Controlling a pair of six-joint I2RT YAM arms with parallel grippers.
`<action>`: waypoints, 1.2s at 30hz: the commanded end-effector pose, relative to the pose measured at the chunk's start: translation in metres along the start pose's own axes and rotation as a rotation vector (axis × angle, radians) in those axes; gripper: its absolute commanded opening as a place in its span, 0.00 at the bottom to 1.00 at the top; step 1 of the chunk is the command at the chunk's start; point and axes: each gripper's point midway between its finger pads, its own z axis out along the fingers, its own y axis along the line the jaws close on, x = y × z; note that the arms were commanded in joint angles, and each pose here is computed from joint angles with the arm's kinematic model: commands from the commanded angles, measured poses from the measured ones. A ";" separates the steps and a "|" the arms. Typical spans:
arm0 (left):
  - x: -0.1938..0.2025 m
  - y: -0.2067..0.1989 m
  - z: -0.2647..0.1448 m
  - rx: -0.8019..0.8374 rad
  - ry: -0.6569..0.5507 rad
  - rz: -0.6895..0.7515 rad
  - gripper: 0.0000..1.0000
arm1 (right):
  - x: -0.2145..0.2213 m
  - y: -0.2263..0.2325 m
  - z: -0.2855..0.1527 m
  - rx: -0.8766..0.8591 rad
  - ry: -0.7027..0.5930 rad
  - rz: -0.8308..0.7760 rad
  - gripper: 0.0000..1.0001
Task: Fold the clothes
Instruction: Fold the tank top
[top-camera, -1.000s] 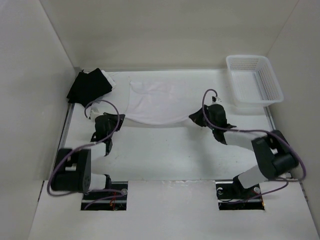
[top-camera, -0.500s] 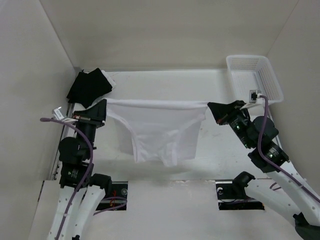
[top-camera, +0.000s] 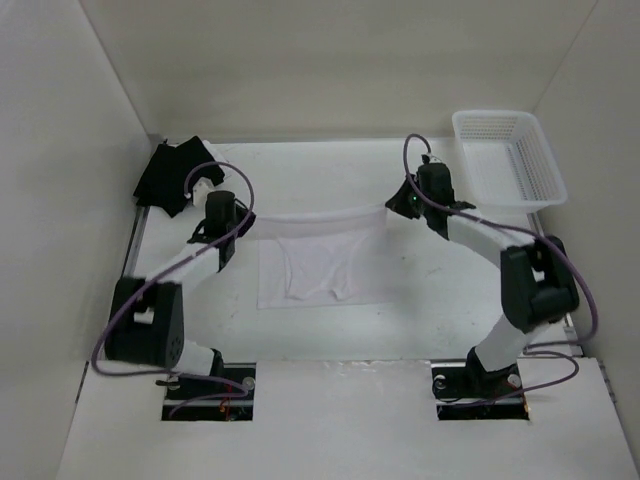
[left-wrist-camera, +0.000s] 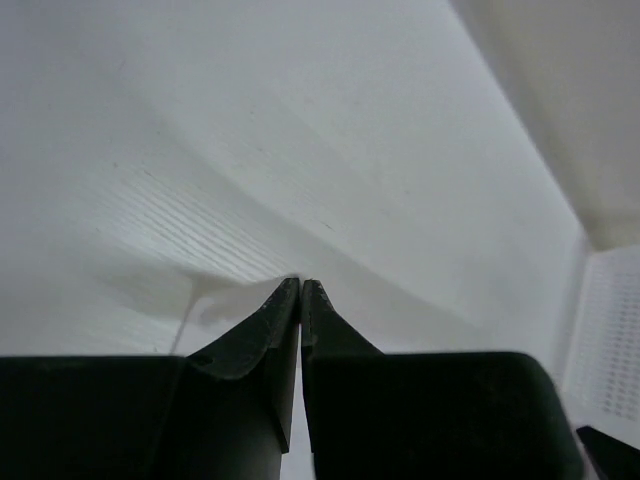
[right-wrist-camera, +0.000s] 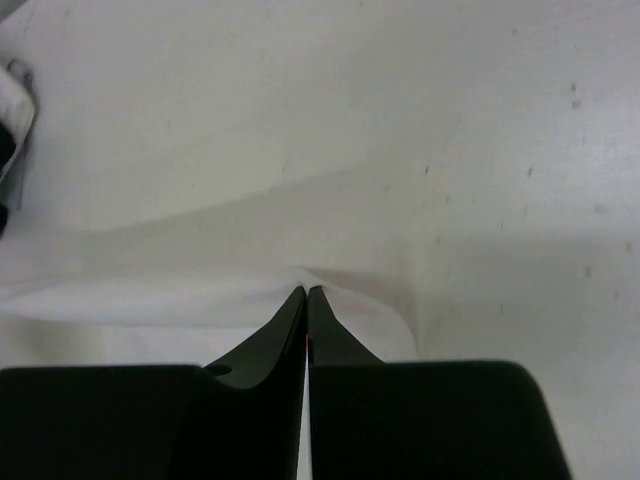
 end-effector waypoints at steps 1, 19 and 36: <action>-0.051 -0.043 0.038 0.095 -0.133 -0.037 0.02 | -0.070 0.036 0.025 -0.148 -0.109 0.022 0.03; 0.014 -0.012 -0.039 0.216 -0.066 -0.102 0.03 | 0.002 -0.021 -0.038 -0.129 -0.139 0.184 0.02; 0.087 0.052 -0.082 0.220 0.038 -0.087 0.04 | 0.096 -0.066 -0.084 -0.059 -0.074 0.271 0.02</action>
